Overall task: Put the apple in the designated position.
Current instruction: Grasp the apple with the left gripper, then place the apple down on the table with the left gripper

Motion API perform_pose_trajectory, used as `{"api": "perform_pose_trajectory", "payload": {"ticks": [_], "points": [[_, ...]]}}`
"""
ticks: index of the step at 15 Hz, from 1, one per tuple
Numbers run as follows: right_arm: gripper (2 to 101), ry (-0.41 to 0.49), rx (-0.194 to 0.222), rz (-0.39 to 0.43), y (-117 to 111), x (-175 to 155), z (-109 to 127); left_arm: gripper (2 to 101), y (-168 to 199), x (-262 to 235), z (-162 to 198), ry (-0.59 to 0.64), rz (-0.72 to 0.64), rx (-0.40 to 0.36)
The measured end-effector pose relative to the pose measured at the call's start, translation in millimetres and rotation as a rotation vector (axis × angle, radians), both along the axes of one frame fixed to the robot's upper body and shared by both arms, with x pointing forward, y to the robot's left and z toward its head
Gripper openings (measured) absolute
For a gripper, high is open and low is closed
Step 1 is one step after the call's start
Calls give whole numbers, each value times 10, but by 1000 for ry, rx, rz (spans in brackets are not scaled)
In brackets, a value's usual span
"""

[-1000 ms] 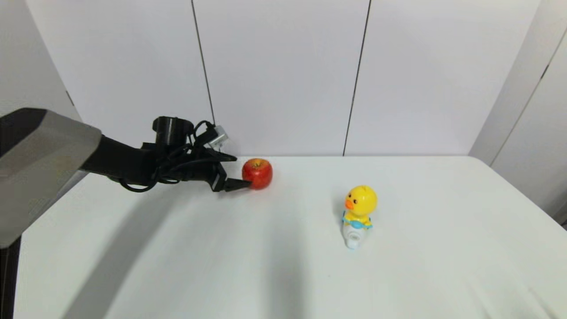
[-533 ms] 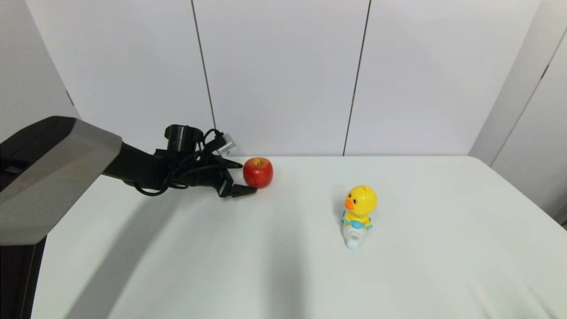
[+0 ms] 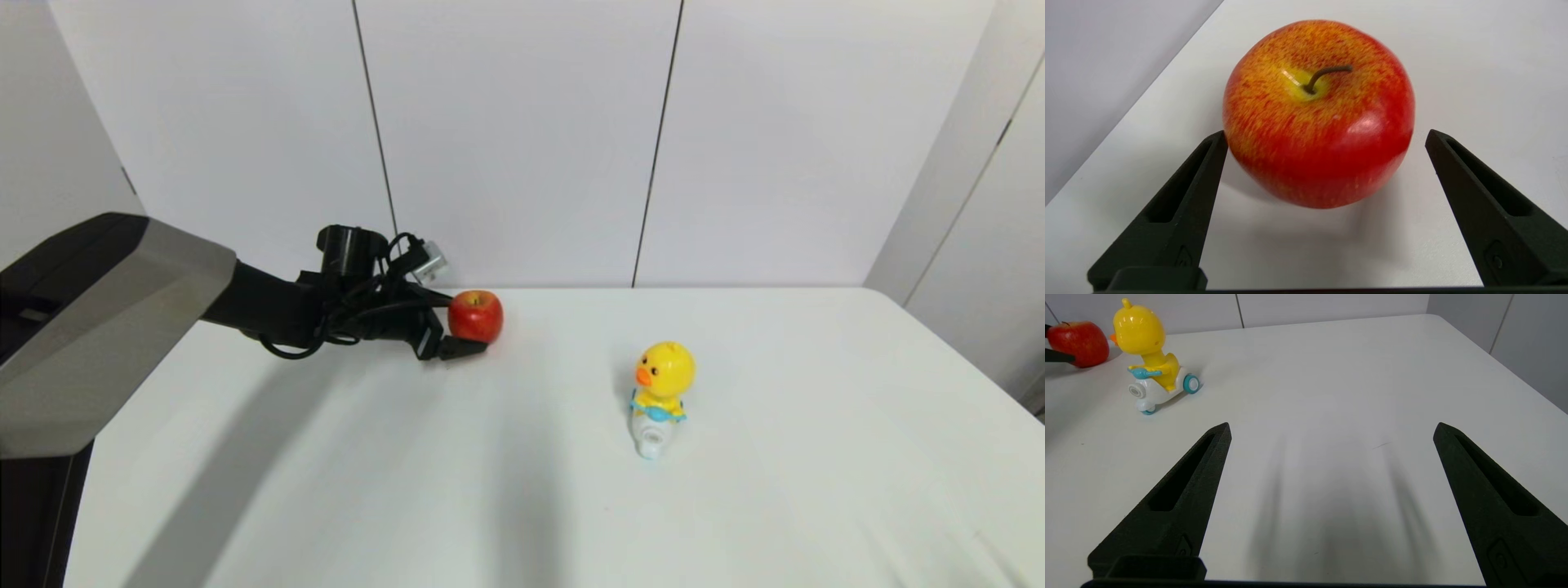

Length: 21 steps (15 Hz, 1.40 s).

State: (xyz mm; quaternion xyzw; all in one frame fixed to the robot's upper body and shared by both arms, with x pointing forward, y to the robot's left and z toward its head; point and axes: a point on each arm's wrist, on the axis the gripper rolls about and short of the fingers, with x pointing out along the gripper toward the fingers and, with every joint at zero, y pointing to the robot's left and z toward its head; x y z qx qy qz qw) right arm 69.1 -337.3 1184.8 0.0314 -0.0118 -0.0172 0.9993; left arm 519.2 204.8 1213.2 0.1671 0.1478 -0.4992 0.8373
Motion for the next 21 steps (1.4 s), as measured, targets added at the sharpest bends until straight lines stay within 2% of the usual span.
{"api": "perform_pose_trajectory", "payload": {"ticks": [3,4,5,7,13,19,21], "points": [[980,0,0,-1,0,0,0,979,-41,-13,-1,0,-9,0],[980,0,0,-1,0,0,0,860,-49,-15,-1,0,-11,0],[980,0,0,0,0,0,0,786,-60,-20,-2,0,-14,0],[980,0,-1,0,0,0,0,740,-67,-23,-5,3,-16,0],[980,0,0,0,0,0,0,726,-68,-41,52,22,-3,-20],[980,0,0,0,0,0,0,723,-59,-129,407,11,28,-88],[980,0,0,0,0,0,0,722,-186,-163,544,1,10,-118]]}}
